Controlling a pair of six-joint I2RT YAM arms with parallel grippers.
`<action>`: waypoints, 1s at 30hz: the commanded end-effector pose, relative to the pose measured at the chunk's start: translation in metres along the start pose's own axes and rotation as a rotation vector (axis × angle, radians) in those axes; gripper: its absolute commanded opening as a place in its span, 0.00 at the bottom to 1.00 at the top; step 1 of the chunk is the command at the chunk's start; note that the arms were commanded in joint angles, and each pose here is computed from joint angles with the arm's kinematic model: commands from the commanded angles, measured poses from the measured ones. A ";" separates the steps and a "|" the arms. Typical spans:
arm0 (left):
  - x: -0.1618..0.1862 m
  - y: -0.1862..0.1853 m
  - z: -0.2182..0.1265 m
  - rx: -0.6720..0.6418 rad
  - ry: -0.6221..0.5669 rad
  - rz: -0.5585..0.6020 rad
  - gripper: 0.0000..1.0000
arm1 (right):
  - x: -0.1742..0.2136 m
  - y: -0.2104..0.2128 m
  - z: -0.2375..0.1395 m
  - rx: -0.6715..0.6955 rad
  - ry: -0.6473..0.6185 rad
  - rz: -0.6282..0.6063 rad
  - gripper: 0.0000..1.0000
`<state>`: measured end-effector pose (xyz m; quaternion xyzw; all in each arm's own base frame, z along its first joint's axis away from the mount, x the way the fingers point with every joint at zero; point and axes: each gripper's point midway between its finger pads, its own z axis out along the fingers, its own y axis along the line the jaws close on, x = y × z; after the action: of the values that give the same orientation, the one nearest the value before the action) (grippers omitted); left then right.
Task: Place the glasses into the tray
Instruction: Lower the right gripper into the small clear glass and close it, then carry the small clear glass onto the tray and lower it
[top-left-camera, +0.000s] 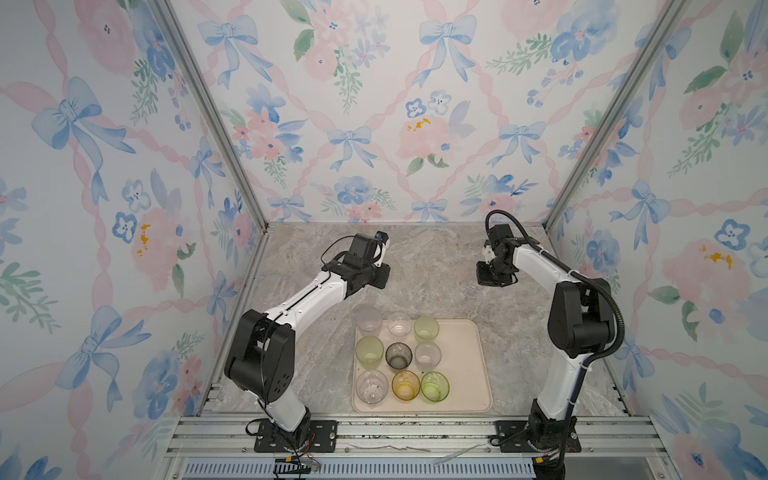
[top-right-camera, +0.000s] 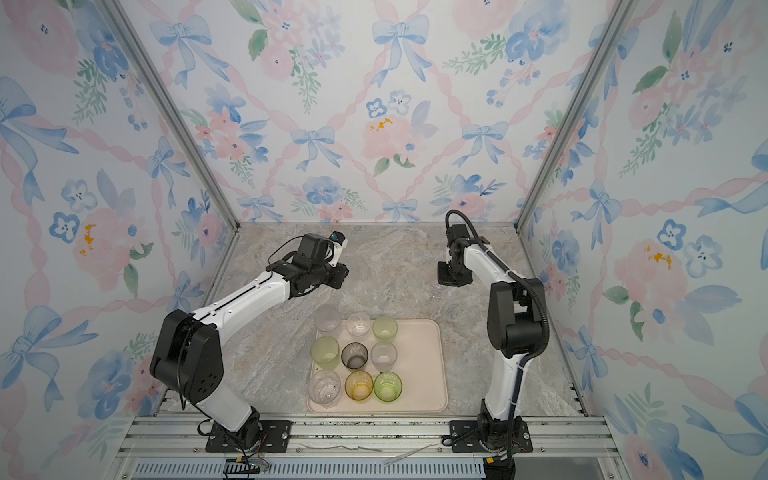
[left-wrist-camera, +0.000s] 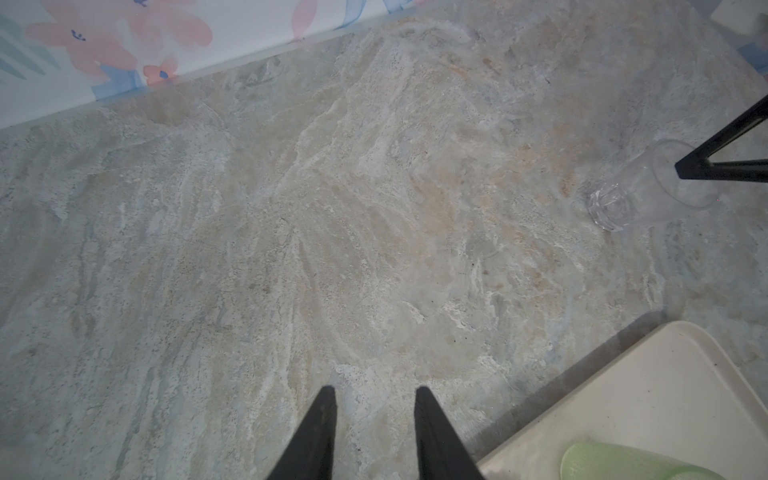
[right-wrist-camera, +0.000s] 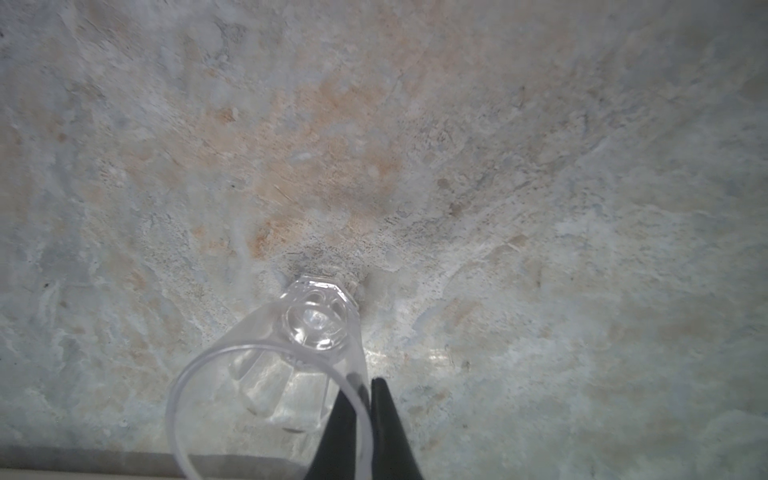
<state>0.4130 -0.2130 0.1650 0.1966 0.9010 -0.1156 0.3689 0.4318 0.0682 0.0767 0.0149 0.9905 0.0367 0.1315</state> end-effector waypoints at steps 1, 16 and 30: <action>0.000 0.007 -0.007 -0.017 -0.008 0.000 0.35 | -0.005 0.002 0.001 -0.003 -0.002 -0.009 0.06; 0.005 0.016 -0.008 -0.034 -0.004 -0.013 0.35 | 0.009 0.021 -0.072 0.028 -0.106 -0.109 0.00; 0.001 0.023 -0.016 -0.048 -0.023 -0.019 0.35 | 0.119 0.065 -0.109 0.063 0.019 -0.330 0.00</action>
<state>0.4152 -0.1938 0.1673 0.1784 0.9040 -0.1060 0.3739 0.3164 0.1348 0.1661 -0.1358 0.9768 0.0079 0.1657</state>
